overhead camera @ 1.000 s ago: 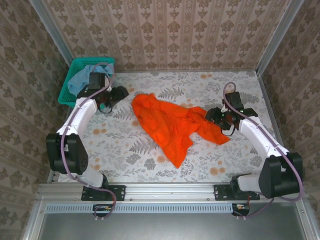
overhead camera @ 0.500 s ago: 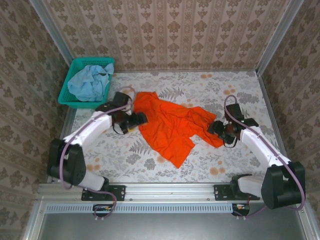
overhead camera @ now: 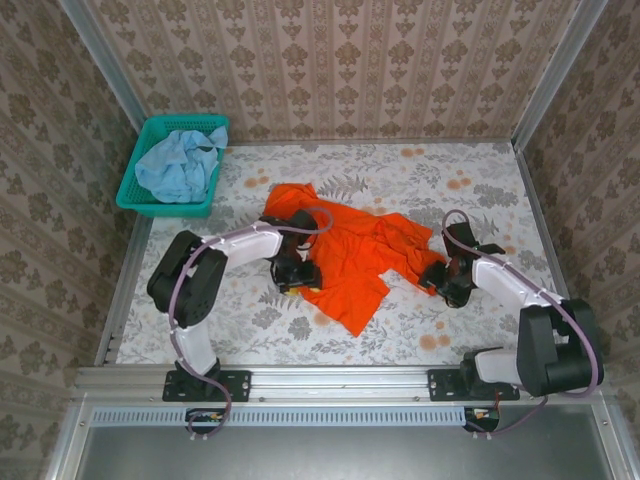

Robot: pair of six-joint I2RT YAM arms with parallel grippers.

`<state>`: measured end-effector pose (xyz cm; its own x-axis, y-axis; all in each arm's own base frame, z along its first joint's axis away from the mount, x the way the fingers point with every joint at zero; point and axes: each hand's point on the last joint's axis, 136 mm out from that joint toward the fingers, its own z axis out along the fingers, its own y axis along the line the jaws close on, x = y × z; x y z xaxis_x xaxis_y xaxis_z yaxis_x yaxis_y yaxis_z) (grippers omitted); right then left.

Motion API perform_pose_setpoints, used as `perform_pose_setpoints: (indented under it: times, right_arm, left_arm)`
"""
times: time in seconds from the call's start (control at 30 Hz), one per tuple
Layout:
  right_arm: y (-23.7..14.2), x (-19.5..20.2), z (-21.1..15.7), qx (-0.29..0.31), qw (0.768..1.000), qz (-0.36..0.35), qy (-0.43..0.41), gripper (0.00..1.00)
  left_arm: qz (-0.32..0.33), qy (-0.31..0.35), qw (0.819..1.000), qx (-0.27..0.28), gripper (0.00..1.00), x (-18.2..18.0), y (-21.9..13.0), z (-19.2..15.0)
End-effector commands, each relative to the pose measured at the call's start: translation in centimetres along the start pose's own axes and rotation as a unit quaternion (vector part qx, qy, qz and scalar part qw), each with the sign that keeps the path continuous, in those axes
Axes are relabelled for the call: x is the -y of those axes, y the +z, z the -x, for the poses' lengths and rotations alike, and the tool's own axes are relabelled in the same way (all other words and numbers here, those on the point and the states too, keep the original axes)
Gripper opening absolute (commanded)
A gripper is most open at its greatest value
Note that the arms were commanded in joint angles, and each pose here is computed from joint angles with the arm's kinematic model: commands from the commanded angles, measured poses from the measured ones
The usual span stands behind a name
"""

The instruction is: Fold and stack the t-shirts

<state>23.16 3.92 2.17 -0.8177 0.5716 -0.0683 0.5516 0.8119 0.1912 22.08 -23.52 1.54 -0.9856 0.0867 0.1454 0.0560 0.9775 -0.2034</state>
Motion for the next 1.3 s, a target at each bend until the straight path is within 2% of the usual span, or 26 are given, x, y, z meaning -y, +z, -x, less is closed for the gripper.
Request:
perform_pose_setpoints:
  times: [0.0, 0.07, 0.17, 0.27, 0.37, 0.47, 0.6, 0.77, 0.8, 0.9, 1.0, 1.13, 1.2, 1.27]
  right_arm:
    - [0.3, 0.1, 1.3, 0.019, 1.0, -0.006, 0.002, 0.44]
    - [1.0, -0.2, 1.4, 0.007, 1.0, -0.005, -0.006, 0.35]
    - [0.6, -1.2, 1.7, 0.006, 1.0, 0.017, -0.013, 0.15]
    - [-0.6, -2.3, 2.1, 0.017, 0.999, 0.045, -0.014, 0.01]
    - [-2.3, -2.9, 2.0, 0.03, 0.997, 0.066, -0.014, 0.0]
    - [-3.3, -2.8, 1.2, 0.029, 0.997, 0.075, -0.013, 0.0]
    - [-3.2, -2.6, -0.5, 0.01, 0.997, 0.079, -0.013, 0.0]
    - [-1.6, -1.1, -2.8, -0.024, 0.999, 0.039, -0.014, 0.0]
    - [-1.3, -0.9, -3.0, -0.027, 0.999, 0.032, -0.013, 0.0]
    - [-0.9, -0.8, -2.8, -0.031, 0.999, 0.024, -0.011, 0.16]
    - [-1.8, -1.6, -2.1, -0.026, 0.999, 0.027, -0.017, 0.39]
    - [-5.4, -3.2, 0.2, 0.042, 0.997, 0.05, -0.03, 0.43]
    - [-7.0, -5.0, 1.2, 0.086, 0.991, 0.084, -0.049, 0.43]
    - [-7.7, -7.1, 1.7, 0.104, 0.985, 0.107, -0.084, 0.45]
  left_arm:
    - [-0.006, 0.023, 0.999, 0.022, 0.0, 0.7, 1.2, 1.9]
    - [-0.018, 0.018, 0.999, 0.045, 0.0, 0.6, -0.5, 2.8]
    - [-0.033, 0.022, 0.995, 0.09, 0.0, 0.3, -4.1, 4.1]
    - [-0.017, 0.011, 0.991, 0.13, 0.0, -1.9, -8.2, 4.4]
    - [-0.016, -0.022, 0.986, 0.162, 0.0, -5.0, -11.2, 3.6]
    - [-0.007, -0.063, 0.982, 0.177, 0.0, -8.5, -12.6, 2.0]
    - [0.016, -0.114, 0.981, 0.156, 0.0, -12.3, -11.8, -0.2]
    - [-0.007, -0.178, 0.975, 0.133, 0.0, -14.5, -9.8, -0.7]
    - [-0.015, -0.182, 0.974, 0.13, 0.07, -14.5, -9.6, -0.5]
    - [-0.046, -0.183, 0.974, 0.124, 0.25, -13.8, -9.3, 0.8]
    - [-0.062, -0.172, 0.975, 0.127, 0.44, -12.9, -10.3, 2.1]
    - [-0.03, -0.158, 0.975, 0.151, 0.64, -13.6, -12.5, 2.4]
    - [-0.03, -0.14, 0.976, 0.162, 0.69, -13.2, -13.1, 2.7]
    - [-0.039, -0.112, 0.979, 0.163, 0.74, -12.2, -13.3, 3.6]
